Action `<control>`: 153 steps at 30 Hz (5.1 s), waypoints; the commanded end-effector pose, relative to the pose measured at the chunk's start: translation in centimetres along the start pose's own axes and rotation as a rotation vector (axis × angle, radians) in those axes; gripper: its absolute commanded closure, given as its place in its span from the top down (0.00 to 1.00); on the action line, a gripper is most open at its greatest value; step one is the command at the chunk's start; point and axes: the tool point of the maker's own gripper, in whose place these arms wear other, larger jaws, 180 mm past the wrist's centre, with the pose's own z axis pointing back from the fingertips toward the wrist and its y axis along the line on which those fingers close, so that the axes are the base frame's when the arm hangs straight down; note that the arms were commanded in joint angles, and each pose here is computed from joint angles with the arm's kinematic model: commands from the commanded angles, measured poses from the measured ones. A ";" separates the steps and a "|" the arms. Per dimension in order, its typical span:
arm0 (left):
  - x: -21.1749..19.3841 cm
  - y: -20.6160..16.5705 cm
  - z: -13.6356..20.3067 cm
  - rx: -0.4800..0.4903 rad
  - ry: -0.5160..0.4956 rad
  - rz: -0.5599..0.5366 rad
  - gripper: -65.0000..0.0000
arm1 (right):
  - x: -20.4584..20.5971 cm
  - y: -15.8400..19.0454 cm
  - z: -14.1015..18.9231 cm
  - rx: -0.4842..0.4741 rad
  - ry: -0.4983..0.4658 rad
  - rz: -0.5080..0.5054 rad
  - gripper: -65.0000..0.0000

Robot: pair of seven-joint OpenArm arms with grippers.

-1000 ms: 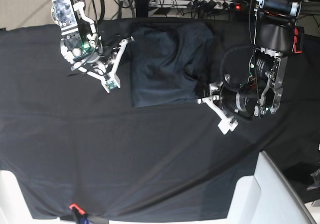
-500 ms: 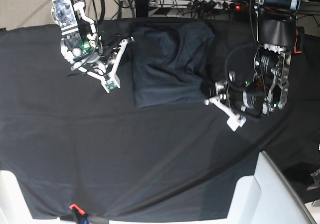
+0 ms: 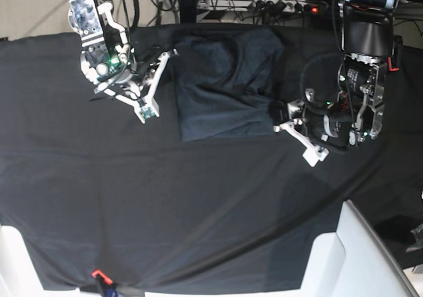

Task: Fold the T-shirt properly
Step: 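Push the stack's side edge inward with the left gripper to square it, then raise the left gripper away and move the right gripper over the stack, then press the right gripper onto the folded shirt and drag it to flatten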

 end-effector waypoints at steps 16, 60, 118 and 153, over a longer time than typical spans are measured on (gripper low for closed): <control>2.0 0.0 0.5 -0.005 -0.065 0.014 0.00 | 0.0 0.3 0.1 0.004 0.001 0.005 0.00; 3.0 10.8 12.8 0.163 -0.487 0.051 0.00 | 5.7 7.2 7.2 0.063 -0.257 0.258 0.00; -7.4 23.5 15.3 0.462 -0.498 0.037 0.00 | 11.8 14.2 5.5 0.094 -0.281 0.405 0.01; -10.3 19.4 8.8 0.350 -0.348 -0.038 0.00 | 21.1 14.9 1.4 -0.002 -0.289 0.715 0.56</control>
